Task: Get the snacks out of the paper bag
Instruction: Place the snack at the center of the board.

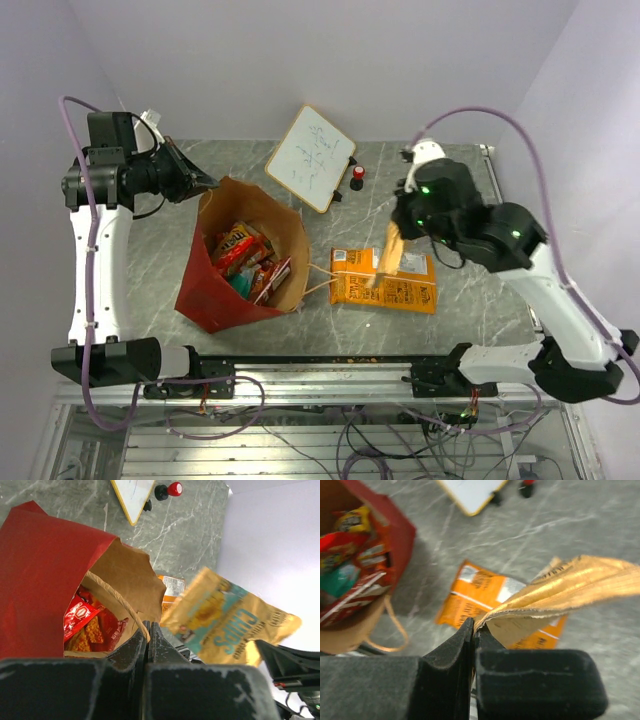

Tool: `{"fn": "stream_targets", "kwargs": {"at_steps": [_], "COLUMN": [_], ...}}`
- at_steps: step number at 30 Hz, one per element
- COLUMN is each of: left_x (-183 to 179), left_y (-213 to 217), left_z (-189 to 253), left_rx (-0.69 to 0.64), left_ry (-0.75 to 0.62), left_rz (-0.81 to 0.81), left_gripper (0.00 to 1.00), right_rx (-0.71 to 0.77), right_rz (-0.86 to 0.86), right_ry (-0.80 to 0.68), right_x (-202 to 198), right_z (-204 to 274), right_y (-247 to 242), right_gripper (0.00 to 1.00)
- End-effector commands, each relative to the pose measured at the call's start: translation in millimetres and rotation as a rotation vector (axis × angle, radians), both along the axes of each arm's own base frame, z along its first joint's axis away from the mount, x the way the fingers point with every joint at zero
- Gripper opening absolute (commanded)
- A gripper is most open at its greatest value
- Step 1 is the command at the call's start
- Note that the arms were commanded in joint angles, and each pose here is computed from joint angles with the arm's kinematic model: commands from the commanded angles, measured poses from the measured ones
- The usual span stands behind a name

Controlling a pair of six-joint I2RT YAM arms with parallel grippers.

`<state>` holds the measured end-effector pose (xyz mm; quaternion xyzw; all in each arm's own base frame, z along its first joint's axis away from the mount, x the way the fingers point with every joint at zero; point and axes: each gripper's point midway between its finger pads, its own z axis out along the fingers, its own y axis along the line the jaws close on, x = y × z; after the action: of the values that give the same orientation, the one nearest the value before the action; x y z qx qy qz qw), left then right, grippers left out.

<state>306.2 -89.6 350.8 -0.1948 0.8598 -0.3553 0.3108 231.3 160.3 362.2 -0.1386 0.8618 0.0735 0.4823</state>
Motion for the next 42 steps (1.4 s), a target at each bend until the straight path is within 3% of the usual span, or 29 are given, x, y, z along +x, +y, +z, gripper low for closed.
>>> {"fn": "stream_targets", "kwargs": {"at_steps": [1, 4, 13, 19, 27, 31, 32, 34, 37, 39, 42], "left_x": [-2, -2, -14, -15, -16, -16, -16, -17, -17, -15, -14], "left_y": [0, -2, 0, -1, -2, -2, -2, -3, -3, -3, -4], "left_z": [17, 20, 20, 22, 22, 23, 22, 20, 19, 19, 20], "left_rx": [0.011, -0.015, 0.024, 0.020, 0.023, 0.022, 0.021, 0.019, 0.018, 0.013, 0.003], "left_ry": [-0.053, -0.063, -0.062, -0.068, -0.068, -0.072, -0.071, -0.068, -0.066, -0.068, -0.070], "left_rz": [-0.006, 0.000, -0.015, -0.024, -0.035, -0.032, -0.033, -0.035, -0.033, -0.031, -0.031], "left_gripper": [0.07, 0.07, 0.07, 0.07, 0.07, 0.07, 0.07, 0.07, 0.07, 0.07, 0.07], "right_rx": [0.311, 0.372, 0.182, 0.145, 0.132, -0.033, -0.083, -0.130, -0.074, -0.017, 0.112], "right_rz": [0.196, 0.199, -0.108, -0.273, -0.273, -0.525, -0.626, -0.774, -0.858, -0.814, -0.569], "right_ry": [0.069, 0.212, 0.645, 0.706, 0.718, 0.715, 0.706, 0.685, 0.633, 0.564, 0.510], "right_x": [-5, -3, 17, 28, 40, 34, 31, 25, 27, 41, 63], "right_z": [12, -22, -160, -210, -227, -234, -234, -232, -225, -211, -186], "right_y": [70, 71, -54, -109, -117, -162, -179, -206, -221, -216, -176], "right_gripper": [0.00, 0.00, 0.00, 0.00, 0.00, 0.00, 0.02, 0.18, 0.50, 0.59, 0.64]}}
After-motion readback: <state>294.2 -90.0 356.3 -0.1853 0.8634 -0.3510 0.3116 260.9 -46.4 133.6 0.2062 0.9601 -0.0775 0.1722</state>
